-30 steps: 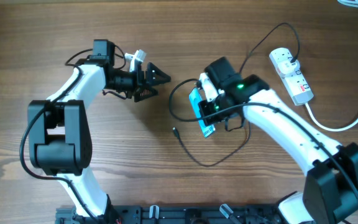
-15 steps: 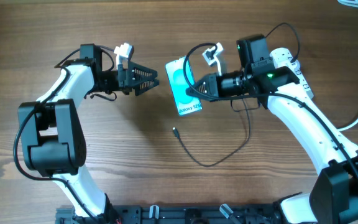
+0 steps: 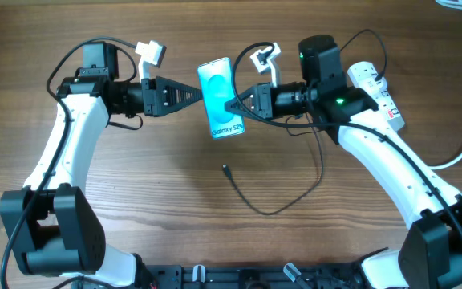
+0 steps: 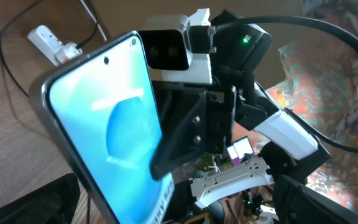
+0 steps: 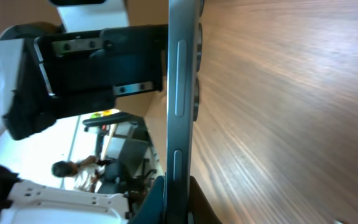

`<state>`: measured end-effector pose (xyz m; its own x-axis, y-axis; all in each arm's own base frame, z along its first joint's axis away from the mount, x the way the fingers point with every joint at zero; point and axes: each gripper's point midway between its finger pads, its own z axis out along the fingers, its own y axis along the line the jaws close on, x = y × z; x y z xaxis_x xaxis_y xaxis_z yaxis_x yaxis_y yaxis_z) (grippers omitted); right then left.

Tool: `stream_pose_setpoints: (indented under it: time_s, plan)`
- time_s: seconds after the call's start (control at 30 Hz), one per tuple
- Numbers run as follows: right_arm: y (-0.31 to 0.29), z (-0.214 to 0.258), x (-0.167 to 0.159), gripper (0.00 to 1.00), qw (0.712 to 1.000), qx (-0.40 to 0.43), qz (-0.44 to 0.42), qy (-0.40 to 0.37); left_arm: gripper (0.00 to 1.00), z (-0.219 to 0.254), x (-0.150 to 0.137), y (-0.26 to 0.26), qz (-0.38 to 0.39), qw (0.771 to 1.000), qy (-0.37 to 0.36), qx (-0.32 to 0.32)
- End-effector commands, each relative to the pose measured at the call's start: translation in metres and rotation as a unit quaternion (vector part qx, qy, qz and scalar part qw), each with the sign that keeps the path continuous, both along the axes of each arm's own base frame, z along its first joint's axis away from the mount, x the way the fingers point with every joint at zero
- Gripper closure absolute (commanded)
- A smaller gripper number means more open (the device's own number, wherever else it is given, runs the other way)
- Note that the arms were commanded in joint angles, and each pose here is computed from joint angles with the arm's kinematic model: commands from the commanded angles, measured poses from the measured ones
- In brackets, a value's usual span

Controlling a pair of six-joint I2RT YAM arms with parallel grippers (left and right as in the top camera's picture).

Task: Plug charger to phone and switch on socket

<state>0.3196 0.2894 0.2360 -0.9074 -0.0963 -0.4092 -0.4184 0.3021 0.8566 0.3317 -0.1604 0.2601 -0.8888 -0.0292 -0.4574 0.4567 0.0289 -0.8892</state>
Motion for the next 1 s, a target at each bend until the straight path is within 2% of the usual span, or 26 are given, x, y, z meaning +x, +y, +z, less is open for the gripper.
stream_pose_setpoints:
  time_s: [0.0,0.3,0.37,0.57,0.97]
  plan:
    - [0.005,0.034,-0.011,0.96,0.999,0.043,0.028,-0.005,0.00,0.000,0.004,0.009,0.015,1.000,0.007,0.003]
    - [0.009,0.051,-0.008,0.96,0.997,0.071,0.035,-0.018,0.00,0.001,0.024,0.025,0.055,0.993,0.103,0.017]
    - [0.010,0.055,-0.007,0.96,0.996,0.076,0.033,-0.016,0.00,-0.003,0.038,0.028,0.103,0.983,0.137,0.059]
    - [0.012,0.069,-0.006,0.96,0.994,0.098,0.038,-0.023,0.00,0.049,0.026,0.010,0.101,0.991,0.073,0.052]
    - [0.014,0.089,-0.005,0.96,0.990,0.127,0.044,-0.030,0.00,0.088,-0.003,-0.029,0.008,1.000,-0.022,0.017]
